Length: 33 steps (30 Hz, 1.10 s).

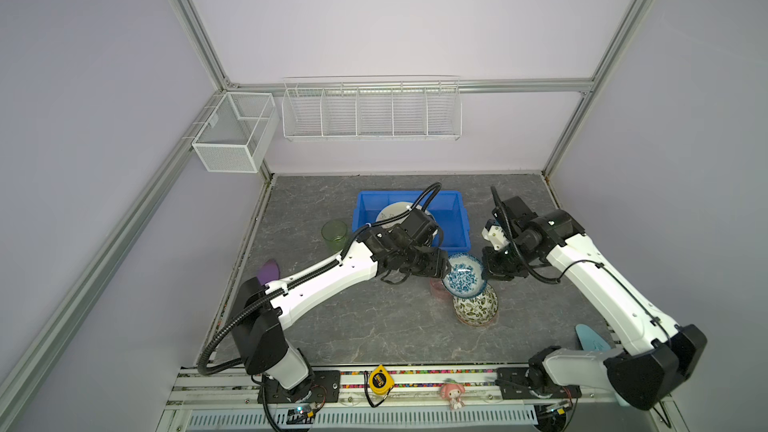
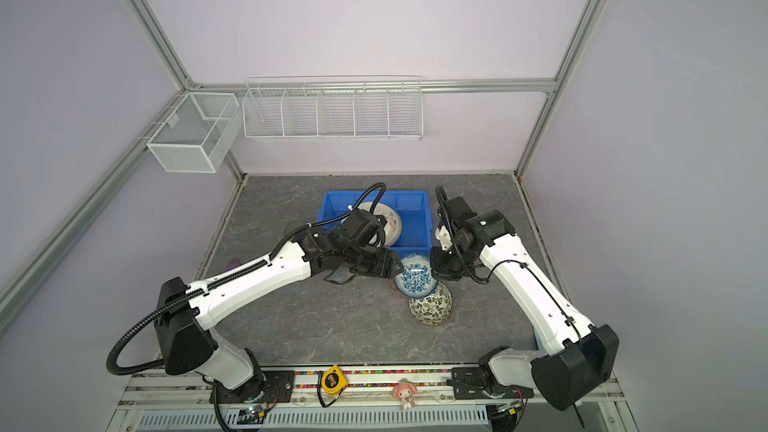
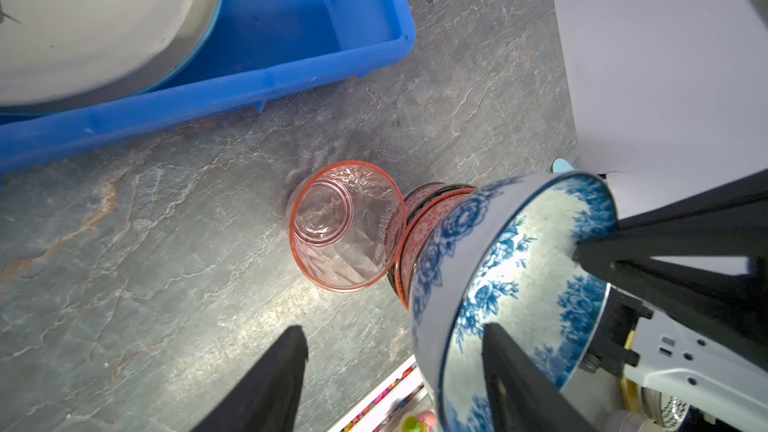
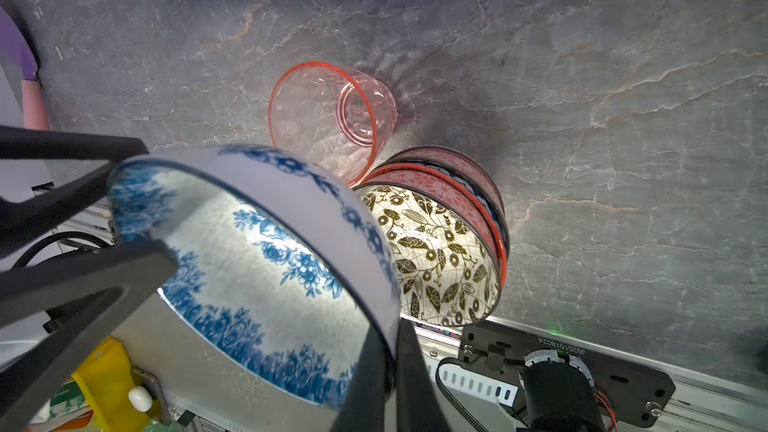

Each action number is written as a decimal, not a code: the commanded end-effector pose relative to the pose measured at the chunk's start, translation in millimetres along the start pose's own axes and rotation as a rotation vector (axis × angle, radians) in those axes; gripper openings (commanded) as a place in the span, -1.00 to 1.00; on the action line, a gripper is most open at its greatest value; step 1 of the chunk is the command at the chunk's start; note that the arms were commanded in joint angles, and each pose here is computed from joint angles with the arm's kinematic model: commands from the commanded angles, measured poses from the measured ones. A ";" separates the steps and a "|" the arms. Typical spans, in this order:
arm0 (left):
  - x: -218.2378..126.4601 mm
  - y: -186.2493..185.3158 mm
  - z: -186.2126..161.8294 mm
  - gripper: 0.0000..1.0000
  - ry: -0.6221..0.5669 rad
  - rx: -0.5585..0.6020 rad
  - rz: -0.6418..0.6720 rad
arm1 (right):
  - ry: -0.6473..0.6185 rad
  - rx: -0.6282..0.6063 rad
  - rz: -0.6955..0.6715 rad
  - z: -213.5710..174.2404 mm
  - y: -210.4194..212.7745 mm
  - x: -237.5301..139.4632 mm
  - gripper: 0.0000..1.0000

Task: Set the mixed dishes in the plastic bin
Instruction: 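Reach the left gripper to the bowl rim and grip it while right holds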

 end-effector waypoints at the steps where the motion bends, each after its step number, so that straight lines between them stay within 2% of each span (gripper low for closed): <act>1: 0.6 -1.8 3.6 0.20 0.001 0.011 0.012 | -0.015 -0.046 0.058 4.1 11.8 -5.7 -0.86; 21: 9.4 0.1 7.4 -0.74 0.037 0.018 0.049 | -0.002 -0.078 0.058 19.3 22.3 5.1 -0.86; 30: 14.6 0.8 8.0 -1.00 0.056 0.016 0.055 | -0.013 -0.088 0.093 24.5 29.7 2.2 -0.86; 33: 14.3 0.9 8.7 -1.00 0.057 0.017 0.062 | -0.014 -0.089 0.104 25.2 30.9 2.6 -0.86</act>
Point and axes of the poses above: each gripper's point midway between its finger pads, its own x axis out along the fingers, its own y axis along the line the jaws close on, z = x × y, the point moved 9 cm from there along -x, back along the fingers, and after that the axes turned 14 degrees about x, right-handed, at the moved point
